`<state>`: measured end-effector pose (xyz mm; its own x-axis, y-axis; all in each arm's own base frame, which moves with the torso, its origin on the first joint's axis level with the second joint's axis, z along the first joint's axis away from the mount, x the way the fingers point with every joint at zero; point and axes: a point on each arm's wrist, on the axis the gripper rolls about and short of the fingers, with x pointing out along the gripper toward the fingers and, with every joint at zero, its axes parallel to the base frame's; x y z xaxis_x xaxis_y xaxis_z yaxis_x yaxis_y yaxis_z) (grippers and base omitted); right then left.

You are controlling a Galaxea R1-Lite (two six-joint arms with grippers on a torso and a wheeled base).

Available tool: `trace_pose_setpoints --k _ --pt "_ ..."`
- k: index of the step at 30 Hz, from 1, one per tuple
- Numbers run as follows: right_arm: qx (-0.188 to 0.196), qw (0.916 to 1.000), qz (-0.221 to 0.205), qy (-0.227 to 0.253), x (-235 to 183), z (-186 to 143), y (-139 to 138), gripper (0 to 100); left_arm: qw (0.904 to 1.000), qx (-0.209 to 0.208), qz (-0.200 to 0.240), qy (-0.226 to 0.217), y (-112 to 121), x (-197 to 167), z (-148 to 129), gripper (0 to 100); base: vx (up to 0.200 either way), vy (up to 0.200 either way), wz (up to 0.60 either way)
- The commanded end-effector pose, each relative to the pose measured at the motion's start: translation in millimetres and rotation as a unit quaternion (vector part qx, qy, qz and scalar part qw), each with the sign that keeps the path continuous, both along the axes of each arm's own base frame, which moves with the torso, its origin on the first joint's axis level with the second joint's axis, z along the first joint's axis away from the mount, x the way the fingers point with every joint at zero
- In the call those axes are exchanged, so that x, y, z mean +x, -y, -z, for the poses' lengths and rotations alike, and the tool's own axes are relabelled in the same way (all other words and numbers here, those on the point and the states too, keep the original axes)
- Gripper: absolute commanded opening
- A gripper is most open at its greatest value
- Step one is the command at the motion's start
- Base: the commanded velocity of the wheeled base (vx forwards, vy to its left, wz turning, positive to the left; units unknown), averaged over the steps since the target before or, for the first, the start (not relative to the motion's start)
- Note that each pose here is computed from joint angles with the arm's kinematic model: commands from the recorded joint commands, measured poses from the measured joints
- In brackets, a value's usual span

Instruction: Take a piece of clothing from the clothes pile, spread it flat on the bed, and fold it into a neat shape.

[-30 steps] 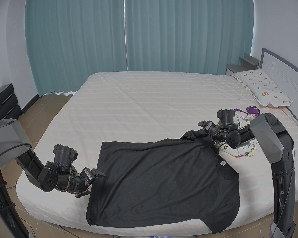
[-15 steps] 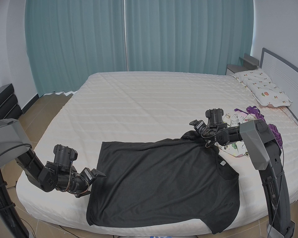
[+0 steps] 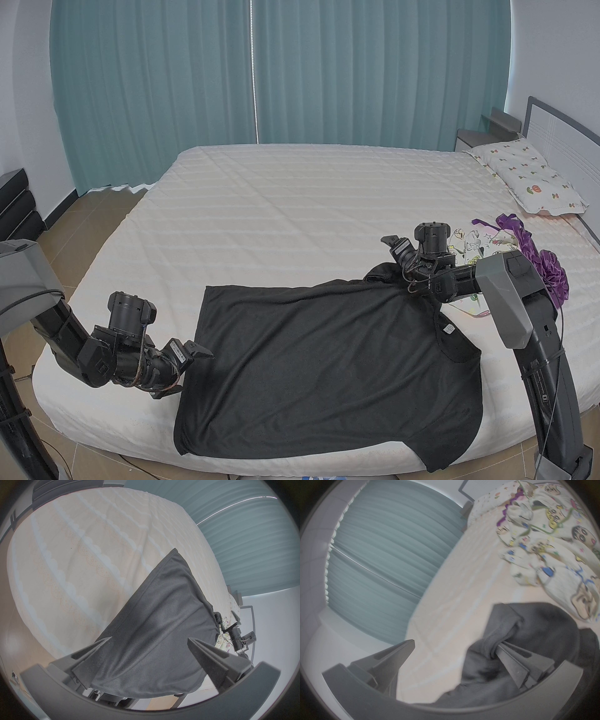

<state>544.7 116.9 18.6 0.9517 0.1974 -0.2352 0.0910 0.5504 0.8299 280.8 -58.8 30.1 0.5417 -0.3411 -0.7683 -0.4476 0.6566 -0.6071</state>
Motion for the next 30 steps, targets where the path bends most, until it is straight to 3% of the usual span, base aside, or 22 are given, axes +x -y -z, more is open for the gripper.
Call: trace_pose_setpoints --k 1,5,10,15,18,20,24,27,30 --pt "0.034 0.9972 -0.011 0.065 1 -22 -3 100 1.0000 0.000 0.001 -0.003 0 -1 1 100 0.000 0.000 0.00" --pt "0.053 0.9928 -0.022 0.105 -1 -53 -3 100 1.0000 0.000 0.000 -0.005 0 -1 2 100 0.000 0.000 0.00" --pt "0.044 0.9945 -0.020 0.093 -1 -46 -4 100 1.0000 0.000 0.001 -0.004 0 -1 2 100 0.000 0.000 0.00" --pt "-0.016 0.9982 -0.024 0.053 0 -20 -5 100 1.0000 0.000 0.000 -0.004 0 -1 2 100 0.000 0.000 0.00" --pt "-0.030 0.9984 -0.017 0.044 -1 -12 -7 100 1.0000 0.000 0.001 -0.004 0 -1 2 100 0.000 0.000 0.00" --pt "-0.022 0.9979 -0.015 0.058 -1 -20 -9 100 1.0000 0.000 0.001 -0.004 0 -1 2 100 0.000 0.000 0.00" --pt "0.039 0.9940 -0.015 0.101 -7 -59 -20 100 1.0000 0.000 0.001 -0.003 0 -1 1 100 0.000 0.000 0.00" --pt "0.049 0.9910 -0.019 0.123 -11 -81 -22 100 1.0000 0.000 0.001 -0.003 0 -1 1 100 0.000 0.000 0.00" --pt "0.045 0.9919 -0.015 0.118 -11 -79 -22 100 1.0000 0.000 0.001 -0.003 0 -1 1 100 0.000 0.000 0.00"
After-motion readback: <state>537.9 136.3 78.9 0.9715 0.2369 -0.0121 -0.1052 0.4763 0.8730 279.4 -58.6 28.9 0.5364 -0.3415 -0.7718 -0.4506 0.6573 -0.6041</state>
